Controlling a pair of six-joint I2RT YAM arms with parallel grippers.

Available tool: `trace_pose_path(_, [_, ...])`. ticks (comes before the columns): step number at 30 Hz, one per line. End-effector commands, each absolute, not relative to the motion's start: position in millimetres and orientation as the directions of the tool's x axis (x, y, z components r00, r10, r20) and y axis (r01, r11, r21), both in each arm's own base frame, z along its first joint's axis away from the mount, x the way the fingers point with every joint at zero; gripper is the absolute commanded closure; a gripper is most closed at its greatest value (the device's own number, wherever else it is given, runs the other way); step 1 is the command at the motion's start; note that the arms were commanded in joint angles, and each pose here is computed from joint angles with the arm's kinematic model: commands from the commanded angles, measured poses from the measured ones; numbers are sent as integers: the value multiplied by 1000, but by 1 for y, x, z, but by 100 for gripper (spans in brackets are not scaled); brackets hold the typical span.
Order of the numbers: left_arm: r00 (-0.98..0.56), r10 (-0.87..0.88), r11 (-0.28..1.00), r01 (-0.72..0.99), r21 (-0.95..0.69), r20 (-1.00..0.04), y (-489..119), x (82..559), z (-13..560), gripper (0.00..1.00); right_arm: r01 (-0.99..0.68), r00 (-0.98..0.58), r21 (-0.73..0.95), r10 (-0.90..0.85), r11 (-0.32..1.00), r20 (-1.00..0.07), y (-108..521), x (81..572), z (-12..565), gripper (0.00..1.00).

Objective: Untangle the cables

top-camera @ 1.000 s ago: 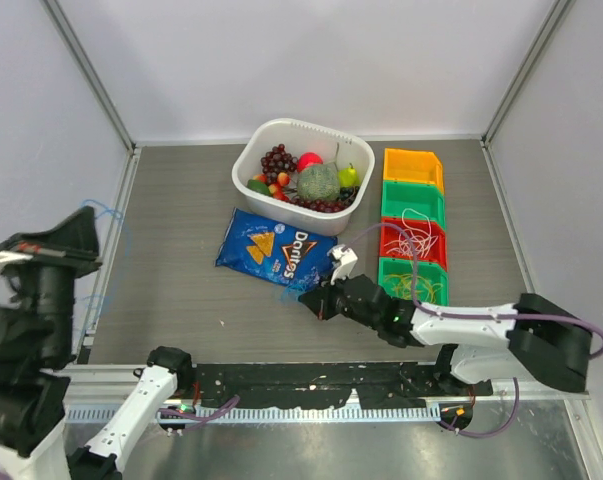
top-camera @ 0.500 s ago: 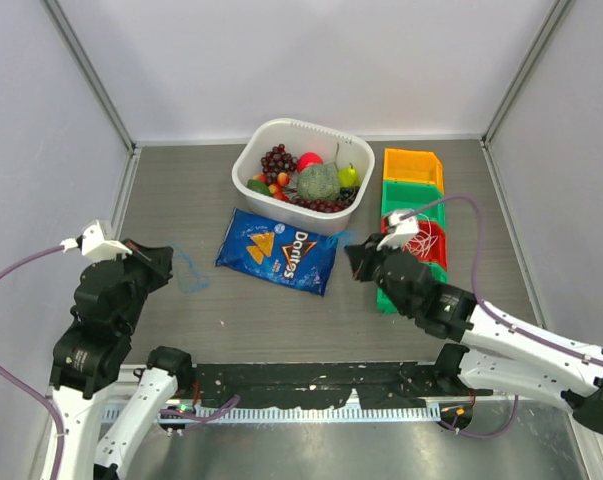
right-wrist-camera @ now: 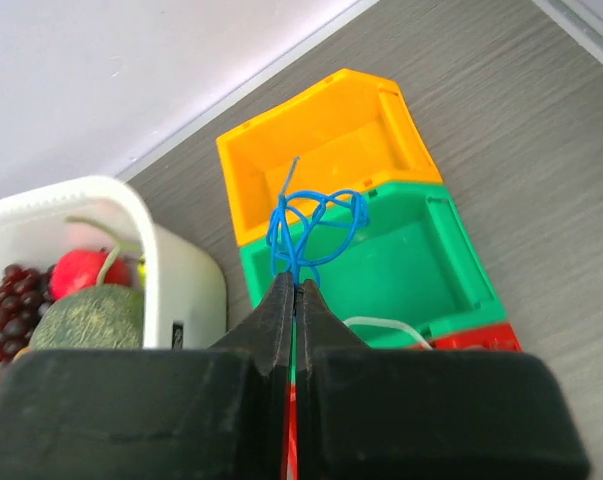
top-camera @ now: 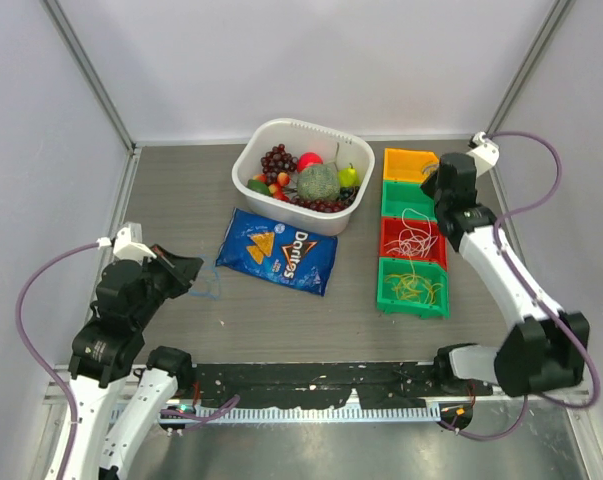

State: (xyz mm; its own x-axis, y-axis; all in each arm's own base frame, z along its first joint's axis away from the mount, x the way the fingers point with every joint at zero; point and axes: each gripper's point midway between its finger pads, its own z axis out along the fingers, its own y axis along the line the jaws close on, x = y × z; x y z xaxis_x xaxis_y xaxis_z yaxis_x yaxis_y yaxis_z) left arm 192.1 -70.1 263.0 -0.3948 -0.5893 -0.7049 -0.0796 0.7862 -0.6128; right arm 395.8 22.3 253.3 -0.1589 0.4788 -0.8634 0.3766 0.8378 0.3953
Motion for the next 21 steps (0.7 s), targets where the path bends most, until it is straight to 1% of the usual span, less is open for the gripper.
trace_pose_path(1, [-457,-569,709,148,-689,-684,-110,185,284,100,284,-197,440,501,852,-843,21,453,256,99])
trace_pose_path(2, [-469,-563,696,176,-696,-681,-115,183,284,100,282,-183,452,510,846,-841,13,462,262,99])
trace_pose_path(3, [-475,-557,684,203,-701,-681,-120,181,286,100,270,-207,456,514,848,-833,15,473,252,99])
trace_pose_path(4, [-484,-549,670,234,-705,-682,-125,179,288,100,259,-196,465,517,847,-833,11,481,258,99])
trace_pose_path(5, [-493,-540,658,258,-707,-682,-129,177,289,100,270,-219,455,514,849,-829,10,490,246,99])
trace_pose_path(6, [-503,-532,648,275,-710,-681,-132,176,290,100,267,-208,450,507,852,-836,8,499,252,99])
trace_pose_path(7, [-515,-524,634,297,-714,-679,-137,175,292,100,287,-236,438,506,852,-830,7,506,239,99])
trace_pose_path(8, [-528,-513,622,315,-717,-677,-141,174,293,100,289,-237,440,509,850,-828,7,512,243,99])
trace_pose_path(9, [-535,-505,610,334,-719,-677,-144,174,295,100,311,-269,430,512,848,-816,6,516,229,99])
trace_pose_path(14, [-562,-474,544,418,-728,-678,-160,170,307,100,285,-294,456,530,843,-796,16,528,219,99])
trace_pose_path(17, [-576,-463,495,462,-736,-673,-168,167,315,100,302,-320,452,536,839,-782,16,528,205,99])
trace_pose_path(21, [-593,-454,454,488,-746,-665,-175,166,321,100,303,-329,446,532,842,-780,16,530,199,99])
